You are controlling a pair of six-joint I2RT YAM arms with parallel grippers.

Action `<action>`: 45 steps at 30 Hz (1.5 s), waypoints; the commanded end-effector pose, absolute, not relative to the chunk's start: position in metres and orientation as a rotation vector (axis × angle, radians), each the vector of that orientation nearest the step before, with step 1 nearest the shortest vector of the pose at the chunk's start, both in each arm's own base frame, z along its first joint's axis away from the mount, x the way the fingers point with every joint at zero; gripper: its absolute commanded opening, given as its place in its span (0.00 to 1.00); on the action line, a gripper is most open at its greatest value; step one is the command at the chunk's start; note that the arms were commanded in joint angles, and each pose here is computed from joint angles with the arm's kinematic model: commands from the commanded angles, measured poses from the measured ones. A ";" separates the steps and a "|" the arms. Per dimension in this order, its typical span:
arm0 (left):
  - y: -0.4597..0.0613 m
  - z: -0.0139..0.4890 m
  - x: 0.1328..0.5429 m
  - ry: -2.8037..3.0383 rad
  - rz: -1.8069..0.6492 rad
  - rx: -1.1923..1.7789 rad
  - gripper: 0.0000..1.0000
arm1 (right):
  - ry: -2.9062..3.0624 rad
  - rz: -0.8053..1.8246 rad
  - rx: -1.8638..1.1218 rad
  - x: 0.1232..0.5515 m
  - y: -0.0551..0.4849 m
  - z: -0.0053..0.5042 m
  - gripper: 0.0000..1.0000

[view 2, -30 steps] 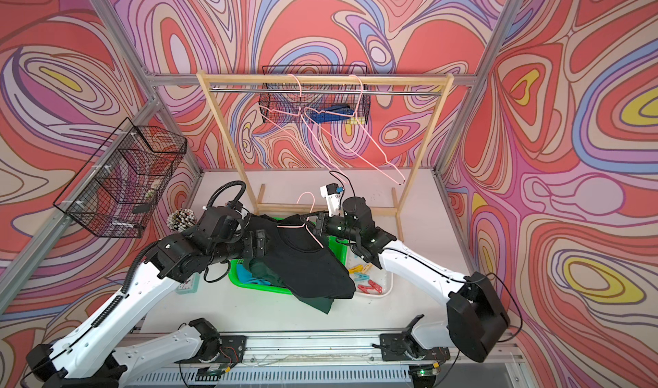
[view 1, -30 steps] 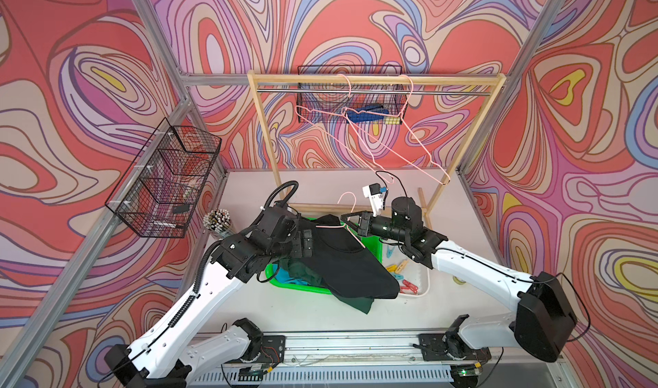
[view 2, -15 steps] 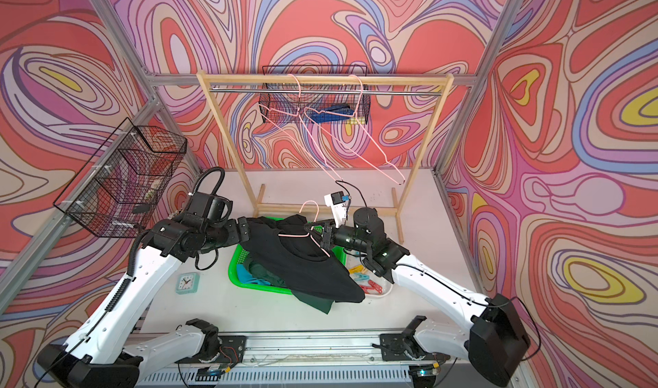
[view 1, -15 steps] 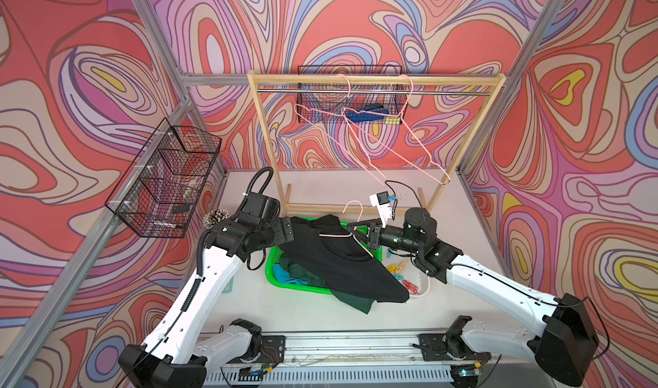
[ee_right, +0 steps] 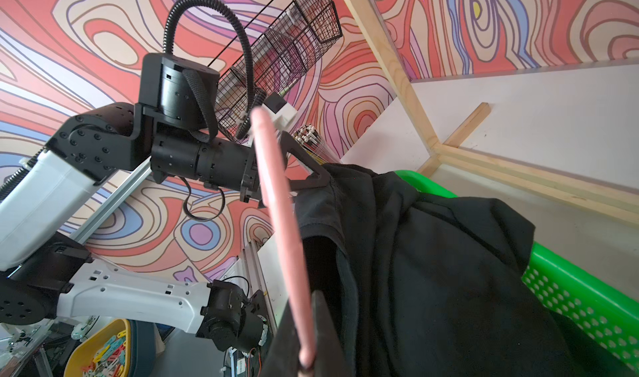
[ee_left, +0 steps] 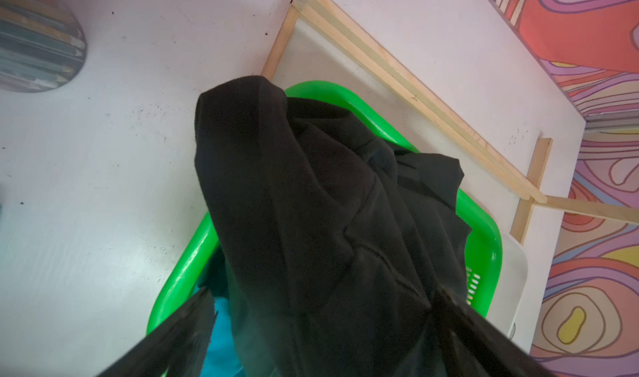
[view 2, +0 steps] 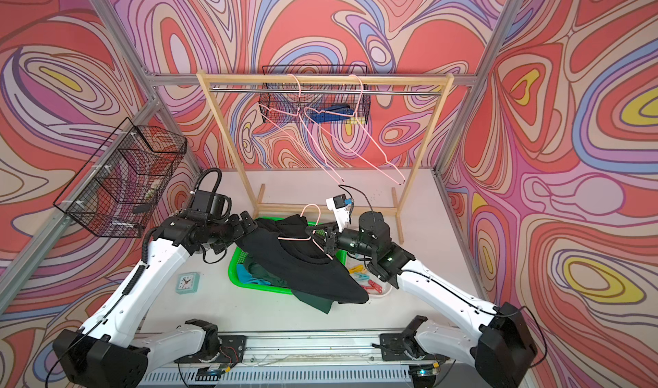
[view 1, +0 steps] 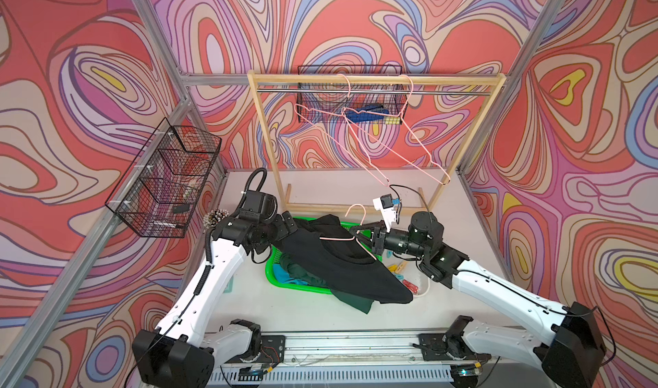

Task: Remove the clothespins securing t-shirts to the hanger
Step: Pick up the hanger from the basket, then remove the T-shirt from the hanger.

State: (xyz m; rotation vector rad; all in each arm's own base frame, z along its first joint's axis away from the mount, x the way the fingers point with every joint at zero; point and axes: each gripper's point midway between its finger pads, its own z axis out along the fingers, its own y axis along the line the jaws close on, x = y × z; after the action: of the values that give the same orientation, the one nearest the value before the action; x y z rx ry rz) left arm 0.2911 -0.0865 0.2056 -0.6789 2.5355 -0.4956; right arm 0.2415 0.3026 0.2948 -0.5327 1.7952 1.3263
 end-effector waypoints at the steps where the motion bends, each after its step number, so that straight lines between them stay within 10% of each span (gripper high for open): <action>1: -0.089 0.205 0.303 2.496 -0.540 -0.730 1.00 | 1.760 1.346 -0.571 0.231 0.302 0.301 0.00; 11: -0.089 0.189 0.310 2.463 -0.568 -0.801 0.71 | 1.749 1.345 -0.578 0.226 0.298 0.307 0.00; 18: -0.075 0.195 0.307 2.423 -0.491 -0.832 0.01 | 1.740 1.338 -0.559 0.227 0.296 0.309 0.00; 45: -0.006 0.233 0.306 2.321 -0.250 -0.901 0.00 | 1.698 1.096 -0.580 0.199 0.245 0.313 0.00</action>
State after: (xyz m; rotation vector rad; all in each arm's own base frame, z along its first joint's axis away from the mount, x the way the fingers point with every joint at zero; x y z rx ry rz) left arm 0.3092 -0.0359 0.2199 -0.8673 2.3922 -0.3879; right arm 0.2026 0.2555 0.3187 -0.5863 1.6810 1.1554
